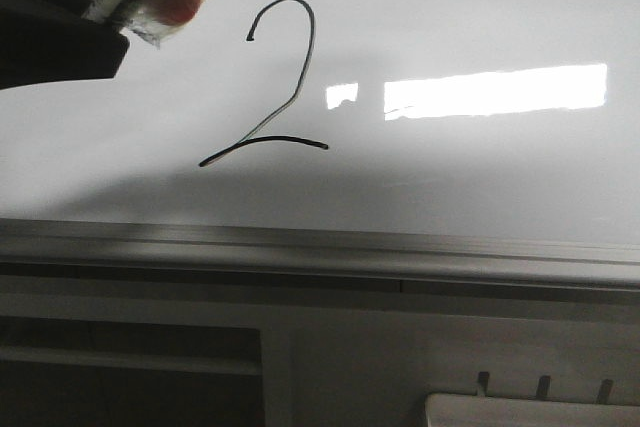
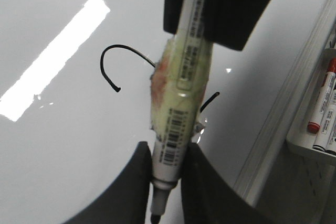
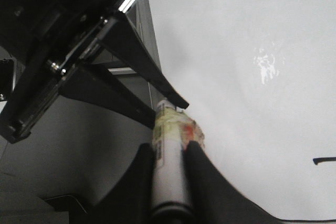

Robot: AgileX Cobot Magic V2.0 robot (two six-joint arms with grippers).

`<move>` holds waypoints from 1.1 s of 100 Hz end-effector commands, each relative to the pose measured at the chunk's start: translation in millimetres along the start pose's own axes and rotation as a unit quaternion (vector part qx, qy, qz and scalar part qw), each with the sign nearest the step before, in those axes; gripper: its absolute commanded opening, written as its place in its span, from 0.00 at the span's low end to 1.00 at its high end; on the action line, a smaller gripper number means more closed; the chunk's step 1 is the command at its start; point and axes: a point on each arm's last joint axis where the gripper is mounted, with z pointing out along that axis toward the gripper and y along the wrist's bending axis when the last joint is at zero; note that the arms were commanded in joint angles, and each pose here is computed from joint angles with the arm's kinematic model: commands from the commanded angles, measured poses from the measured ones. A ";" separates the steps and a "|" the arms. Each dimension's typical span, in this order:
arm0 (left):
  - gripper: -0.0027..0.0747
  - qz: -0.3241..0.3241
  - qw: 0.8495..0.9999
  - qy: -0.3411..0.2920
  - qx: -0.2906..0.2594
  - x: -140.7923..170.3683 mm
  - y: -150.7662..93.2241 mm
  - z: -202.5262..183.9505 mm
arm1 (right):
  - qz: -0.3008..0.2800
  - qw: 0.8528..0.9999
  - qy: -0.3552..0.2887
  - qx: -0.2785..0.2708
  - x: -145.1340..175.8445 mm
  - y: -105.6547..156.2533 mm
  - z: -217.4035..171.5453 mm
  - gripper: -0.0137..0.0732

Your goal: Write number 2 on whiteboard

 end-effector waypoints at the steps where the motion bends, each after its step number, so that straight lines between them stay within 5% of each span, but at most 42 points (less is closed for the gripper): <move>1: 0.01 -0.019 0.999 -0.034 -0.004 -11.9 3.9 -0.8 | 0.009 0.999 -0.046 0.022 -18.2 -2.8 -12.7 0.14; 7: 0.01 -0.019 0.999 -0.034 -0.004 -11.9 3.9 -0.8 | 0.009 0.999 -0.046 0.022 -18.2 -2.8 -12.7 0.25; 16: 0.01 -0.033 0.999 -0.034 -0.008 -11.8 4.8 -0.8 | 0.010 0.997 -0.061 0.052 -20.7 -8.3 -13.4 0.57; 22: 0.01 -0.050 0.998 -0.030 -0.015 -11.0 6.0 -0.8 | 0.012 0.991 -0.086 0.103 -25.0 -17.6 -15.5 0.77; 29: 0.01 -0.107 0.993 -0.024 -0.035 -9.2 10.1 -1.0 | 0.015 0.976 -0.124 0.181 -31.4 -31.2 -23.2 0.87; 40: 0.01 -0.252 0.965 -0.026 -0.074 -6.7 17.5 -1.8 | 0.014 0.934 -0.195 0.298 -45.1 -44.9 -51.4 0.87; 54: 0.01 -0.386 0.916 -0.030 -0.106 -2.4 23.2 -0.7 | 0.011 0.900 -0.252 0.356 -57.0 -42.6 -88.5 0.86; 68: 0.01 -0.467 0.876 0.028 -0.116 14.3 19.6 10.4 | 0.005 0.899 -0.270 0.345 -61.9 -32.2 -108.8 0.86; 90: 0.01 -0.519 0.843 0.062 -0.126 29.1 16.4 25.8 | -0.002 0.909 -0.268 0.318 -61.9 -23.2 -115.6 0.86; 110: 0.01 -0.526 0.839 0.053 -0.131 29.6 17.6 28.0 | -0.002 0.916 -0.261 0.303 -60.9 -20.7 -113.6 0.86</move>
